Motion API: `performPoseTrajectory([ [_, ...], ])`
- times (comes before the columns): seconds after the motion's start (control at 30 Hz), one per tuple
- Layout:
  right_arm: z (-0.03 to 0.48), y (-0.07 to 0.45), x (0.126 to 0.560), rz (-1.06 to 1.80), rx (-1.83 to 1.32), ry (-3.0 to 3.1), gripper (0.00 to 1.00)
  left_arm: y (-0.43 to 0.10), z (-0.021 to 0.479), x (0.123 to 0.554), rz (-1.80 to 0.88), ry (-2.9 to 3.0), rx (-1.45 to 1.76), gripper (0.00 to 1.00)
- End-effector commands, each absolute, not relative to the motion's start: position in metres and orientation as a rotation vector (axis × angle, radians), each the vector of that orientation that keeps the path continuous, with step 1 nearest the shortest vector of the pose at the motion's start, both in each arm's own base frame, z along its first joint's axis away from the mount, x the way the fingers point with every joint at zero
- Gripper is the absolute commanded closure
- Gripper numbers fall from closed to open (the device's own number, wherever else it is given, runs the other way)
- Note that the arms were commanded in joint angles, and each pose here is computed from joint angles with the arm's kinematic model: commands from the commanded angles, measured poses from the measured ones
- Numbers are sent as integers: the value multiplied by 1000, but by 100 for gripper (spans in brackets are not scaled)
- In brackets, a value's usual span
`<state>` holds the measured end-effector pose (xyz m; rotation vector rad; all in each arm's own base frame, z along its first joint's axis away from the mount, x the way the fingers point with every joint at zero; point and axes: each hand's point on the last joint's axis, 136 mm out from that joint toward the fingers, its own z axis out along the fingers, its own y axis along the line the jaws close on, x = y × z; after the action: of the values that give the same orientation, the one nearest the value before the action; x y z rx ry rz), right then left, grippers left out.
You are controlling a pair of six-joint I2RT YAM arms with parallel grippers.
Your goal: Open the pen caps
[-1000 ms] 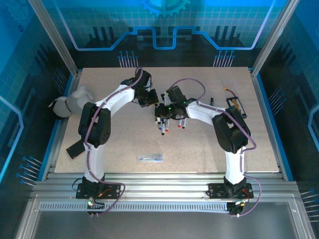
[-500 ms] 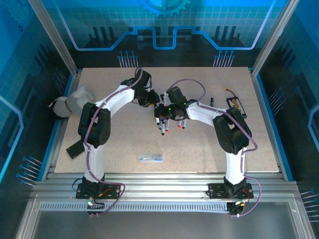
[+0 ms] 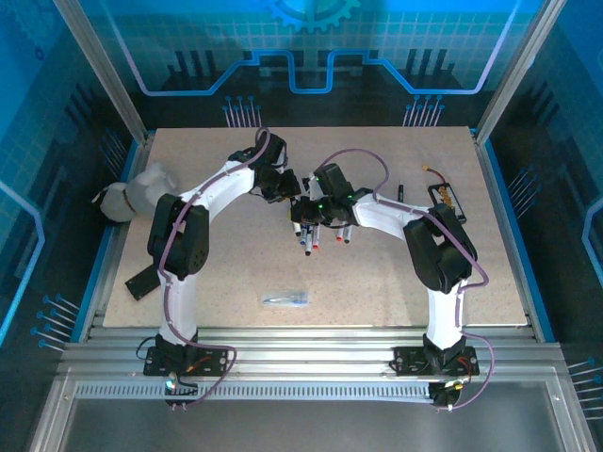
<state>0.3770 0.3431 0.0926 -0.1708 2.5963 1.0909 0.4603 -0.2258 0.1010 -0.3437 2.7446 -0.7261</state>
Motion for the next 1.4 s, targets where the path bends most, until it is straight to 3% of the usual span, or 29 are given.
performPoseTrajectory([
  [0.0, 94, 347, 333, 1151, -269, 2656, 100, -216, 105, 481, -663, 2708, -370, 100],
  [0.17, 80, 326, 254, 1144, -343, 2768, 100, -206, 116, 512, -625, 2675, -379, 100],
  [0.63, 95, 329, 231, 1278, -332, 2743, 100, -202, 127, 528, -579, 2632, -389, 100],
  [0.77, 100, 341, 159, 1389, -451, 2787, 100, -175, 136, 552, -457, 2576, -433, 100],
  [0.87, 105, 330, 138, 1354, -455, 2797, 100, -166, 152, 571, -456, 2533, -453, 100],
  [1.03, 121, 317, 161, 1319, -373, 2733, 100, -172, 172, 568, -474, 2520, -403, 100],
  [1.13, 118, 296, 203, 1202, -242, 2707, 100, -160, 168, 555, -405, 2551, -384, 100],
  [1.37, 100, 218, 313, 634, -90, 2725, 100, -122, 136, 533, -299, 2622, -432, 100],
])
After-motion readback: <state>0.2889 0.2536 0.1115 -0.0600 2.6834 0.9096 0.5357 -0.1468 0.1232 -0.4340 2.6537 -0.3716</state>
